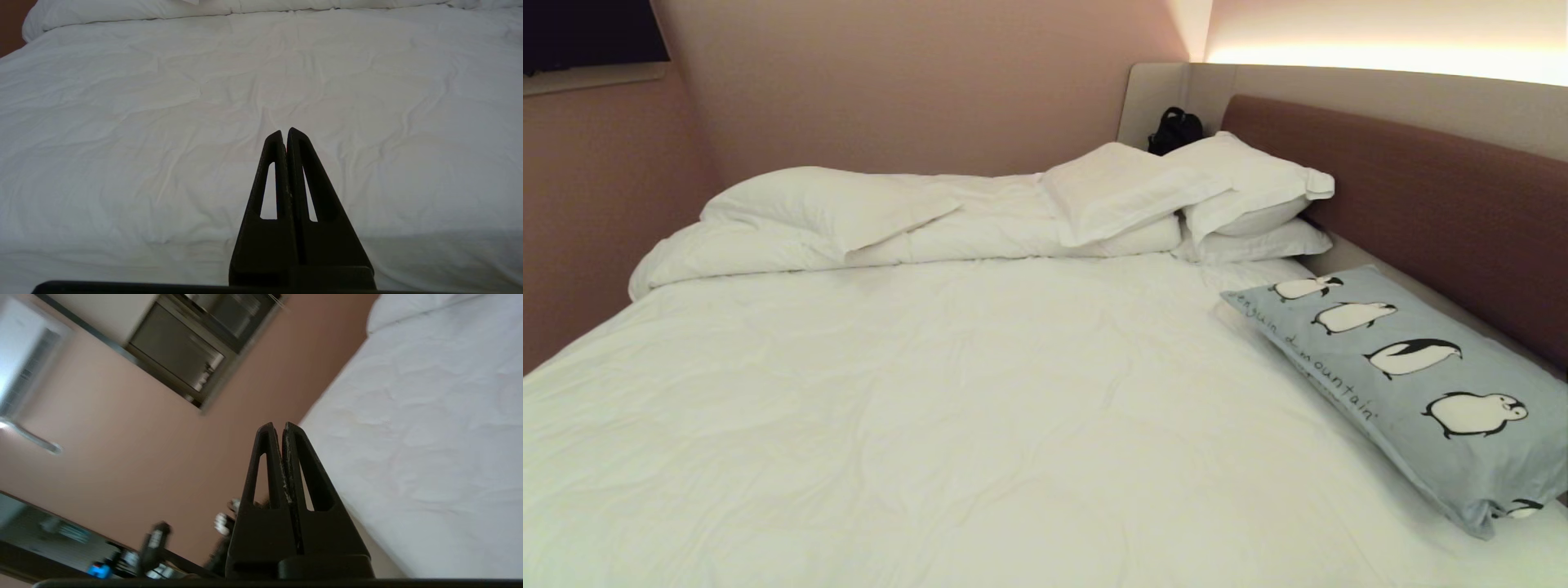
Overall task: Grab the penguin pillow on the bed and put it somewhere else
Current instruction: Pick up the pillow
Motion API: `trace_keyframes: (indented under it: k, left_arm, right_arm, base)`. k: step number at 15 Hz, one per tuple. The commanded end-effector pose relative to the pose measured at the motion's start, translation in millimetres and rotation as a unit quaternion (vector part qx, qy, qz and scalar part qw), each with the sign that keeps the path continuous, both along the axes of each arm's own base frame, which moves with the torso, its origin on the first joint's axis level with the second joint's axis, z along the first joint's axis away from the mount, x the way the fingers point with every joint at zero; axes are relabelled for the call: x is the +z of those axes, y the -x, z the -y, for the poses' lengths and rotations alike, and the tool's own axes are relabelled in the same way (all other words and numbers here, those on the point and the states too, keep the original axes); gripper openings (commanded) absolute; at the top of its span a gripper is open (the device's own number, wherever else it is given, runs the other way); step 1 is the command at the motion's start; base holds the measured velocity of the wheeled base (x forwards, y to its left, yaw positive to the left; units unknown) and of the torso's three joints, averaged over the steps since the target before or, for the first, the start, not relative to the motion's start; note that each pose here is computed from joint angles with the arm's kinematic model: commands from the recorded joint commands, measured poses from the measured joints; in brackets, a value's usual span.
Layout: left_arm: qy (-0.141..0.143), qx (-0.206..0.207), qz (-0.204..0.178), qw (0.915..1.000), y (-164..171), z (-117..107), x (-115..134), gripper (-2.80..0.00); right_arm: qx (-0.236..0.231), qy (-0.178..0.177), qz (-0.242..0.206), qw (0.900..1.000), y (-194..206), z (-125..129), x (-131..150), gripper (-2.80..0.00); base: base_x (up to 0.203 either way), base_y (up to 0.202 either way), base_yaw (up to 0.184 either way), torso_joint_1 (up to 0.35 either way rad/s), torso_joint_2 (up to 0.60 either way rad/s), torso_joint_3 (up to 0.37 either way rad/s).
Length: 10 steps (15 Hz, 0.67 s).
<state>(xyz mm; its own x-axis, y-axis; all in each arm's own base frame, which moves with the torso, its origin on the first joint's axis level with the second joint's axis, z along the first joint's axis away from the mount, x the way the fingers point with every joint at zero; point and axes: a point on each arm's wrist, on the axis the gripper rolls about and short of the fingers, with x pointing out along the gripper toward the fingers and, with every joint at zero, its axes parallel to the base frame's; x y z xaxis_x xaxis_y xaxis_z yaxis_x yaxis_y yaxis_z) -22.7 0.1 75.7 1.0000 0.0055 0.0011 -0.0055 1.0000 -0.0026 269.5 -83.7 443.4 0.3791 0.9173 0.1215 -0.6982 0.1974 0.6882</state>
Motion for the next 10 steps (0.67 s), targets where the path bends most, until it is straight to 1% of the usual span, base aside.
trace_keyframes:
  k: [1,2,4,8,10]
  left_arm:
    - [0.0,0.0,0.0,1.0,0,0,0,-2.8]
    - [0.0,0.0,0.0,1.0,0,0,0,-2.8]
    - [0.0,0.0,0.0,1.0,0,0,0,-2.8]
    - [0.0,0.0,0.0,1.0,0,0,0,-2.8]
    - [0.0,0.0,0.0,1.0,0,0,0,-2.8]
  right_arm:
    - [0.026,-0.131,-0.125,0.983,7,0,7,-2.8]
    - [0.027,-0.136,-0.124,0.983,9,-1,8,-2.8]
    - [0.031,-0.159,-0.121,0.979,10,-1,10,-2.8]
    - [0.019,-0.158,-0.117,0.98,11,6,9,-2.8]
    - [0.005,-0.154,-0.103,0.983,13,12,10,-2.8]
  base:
    - [0.0,0.0,0.0,0.0,0.0,0.0]
    - [0.0,0.0,0.0,0.0,0.0,0.0]
    - [0.0,0.0,0.0,0.0,0.0,0.0]
    - [0.0,0.0,0.0,0.0,0.0,0.0]
    - [0.0,0.0,0.0,0.0,0.0,0.0]
